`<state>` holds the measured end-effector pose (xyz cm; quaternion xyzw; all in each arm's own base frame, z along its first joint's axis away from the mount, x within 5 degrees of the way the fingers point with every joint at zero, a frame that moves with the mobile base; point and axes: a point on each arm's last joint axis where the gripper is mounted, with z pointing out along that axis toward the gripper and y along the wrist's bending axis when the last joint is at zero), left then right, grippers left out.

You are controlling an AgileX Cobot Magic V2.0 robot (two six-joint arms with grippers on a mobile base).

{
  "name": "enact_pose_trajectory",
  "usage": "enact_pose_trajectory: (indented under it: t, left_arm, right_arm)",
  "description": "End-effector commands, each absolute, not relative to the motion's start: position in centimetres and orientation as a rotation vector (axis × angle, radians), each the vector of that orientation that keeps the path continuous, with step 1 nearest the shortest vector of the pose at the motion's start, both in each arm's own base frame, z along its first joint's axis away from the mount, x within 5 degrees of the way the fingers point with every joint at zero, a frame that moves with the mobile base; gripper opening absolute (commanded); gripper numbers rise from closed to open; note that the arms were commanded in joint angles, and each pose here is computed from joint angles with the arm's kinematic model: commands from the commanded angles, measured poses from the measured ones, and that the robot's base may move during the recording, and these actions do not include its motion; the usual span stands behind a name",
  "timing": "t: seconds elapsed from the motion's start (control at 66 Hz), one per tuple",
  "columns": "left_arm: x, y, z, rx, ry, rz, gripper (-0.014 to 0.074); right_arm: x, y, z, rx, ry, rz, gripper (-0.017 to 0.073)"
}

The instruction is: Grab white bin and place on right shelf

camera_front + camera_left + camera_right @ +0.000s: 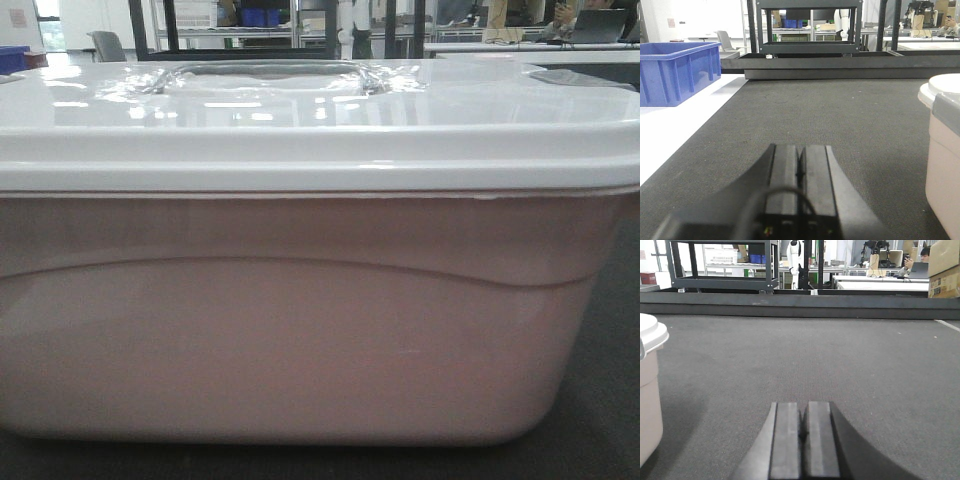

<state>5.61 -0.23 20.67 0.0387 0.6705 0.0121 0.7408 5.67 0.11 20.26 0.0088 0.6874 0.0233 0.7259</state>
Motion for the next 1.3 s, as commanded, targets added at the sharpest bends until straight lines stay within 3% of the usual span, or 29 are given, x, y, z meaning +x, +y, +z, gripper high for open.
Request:
enact_pose_trajectory:
  t: [0.0,1.09,1.287]
  left_arm:
    - [5.4,-0.2,21.5,0.065,1.372,0.016,-0.0117]
    - [5.4,-0.2,21.5,0.065,1.38,0.015,-0.0117]
    - [5.2,-0.2,22.8,0.072,1.366,0.021,-0.0117]
  right_arm:
    - [5.4,0.0,21.2,0.022,1.411,0.041,0.0055]
    - [5.4,0.0,21.2,0.022,1.405,0.041,0.0055]
    - [5.1,0.1,22.7,0.018,1.44,0.045,0.0055]
